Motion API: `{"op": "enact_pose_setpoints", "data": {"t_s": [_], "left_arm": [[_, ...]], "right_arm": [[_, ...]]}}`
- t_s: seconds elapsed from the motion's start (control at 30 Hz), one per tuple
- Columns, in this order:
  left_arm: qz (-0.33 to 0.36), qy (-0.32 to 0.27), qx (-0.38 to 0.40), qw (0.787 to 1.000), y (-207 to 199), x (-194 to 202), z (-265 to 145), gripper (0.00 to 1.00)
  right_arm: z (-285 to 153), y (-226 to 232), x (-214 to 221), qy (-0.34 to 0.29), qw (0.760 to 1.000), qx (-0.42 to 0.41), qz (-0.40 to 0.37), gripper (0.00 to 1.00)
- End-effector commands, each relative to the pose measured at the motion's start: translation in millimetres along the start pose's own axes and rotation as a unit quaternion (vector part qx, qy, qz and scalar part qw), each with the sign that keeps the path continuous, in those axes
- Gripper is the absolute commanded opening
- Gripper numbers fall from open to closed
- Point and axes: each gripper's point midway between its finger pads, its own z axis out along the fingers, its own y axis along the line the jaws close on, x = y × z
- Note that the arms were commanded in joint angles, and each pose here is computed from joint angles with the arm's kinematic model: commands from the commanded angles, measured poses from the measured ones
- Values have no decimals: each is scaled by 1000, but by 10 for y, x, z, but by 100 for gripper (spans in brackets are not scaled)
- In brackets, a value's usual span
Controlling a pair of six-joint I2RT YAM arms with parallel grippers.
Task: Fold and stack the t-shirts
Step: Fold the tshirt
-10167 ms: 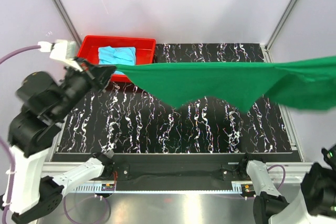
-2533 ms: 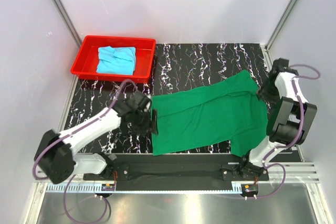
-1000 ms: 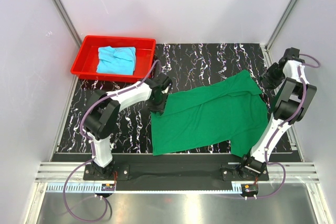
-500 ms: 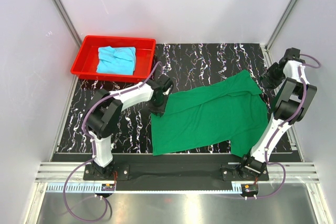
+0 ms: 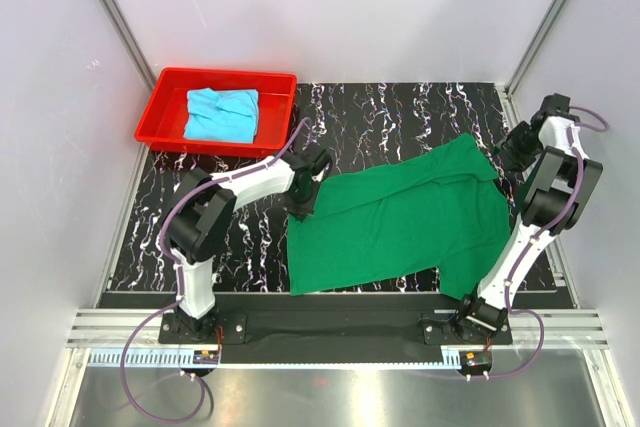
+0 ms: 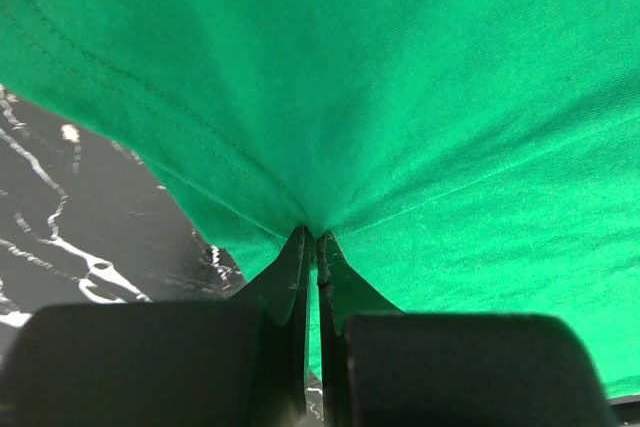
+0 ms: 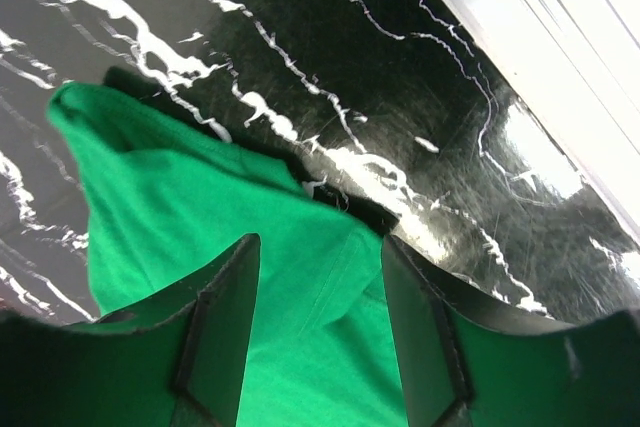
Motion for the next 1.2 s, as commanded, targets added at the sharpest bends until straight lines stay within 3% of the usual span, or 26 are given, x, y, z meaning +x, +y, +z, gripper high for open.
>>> {"op": "enact_pose_setpoints", "data": {"t_s": [0.0, 0.03, 0.1, 0.13, 0.33, 0.5, 0.73, 0.9, 1.17], "left_arm": [[11, -36, -23, 999, 66, -227, -205, 0], [10, -39, -22, 999, 68, -249, -236, 0], [9, -43, -19, 999, 46, -299, -288, 0], [7, -44, -16, 999, 30, -317, -298, 0], [3, -39, -2, 999, -39, -328, -258, 2], [0, -27, 4, 1000, -62, -279, -200, 13], [-10, -7, -7, 1000, -9, -118, -127, 16], [-8, -4, -10, 1000, 8, -105, -91, 26], [-3, -14, -20, 1000, 39, -166, -113, 8]], "right_arm": [[65, -25, -86, 1, 1000, 0, 4, 56], [83, -19, -93, 2, 1000, -3, 4, 53], [124, 35, -85, 13, 1000, -22, 4, 37], [138, 28, -75, 17, 1000, -20, 5, 36], [183, -168, -20, 29, 1000, 11, 4, 45], [199, -252, 50, 34, 999, 24, 3, 46], [192, -231, 73, 36, 999, 15, 7, 46], [198, -250, 127, 43, 999, 16, 7, 47], [191, -290, 213, 52, 998, 21, 4, 47]]}}
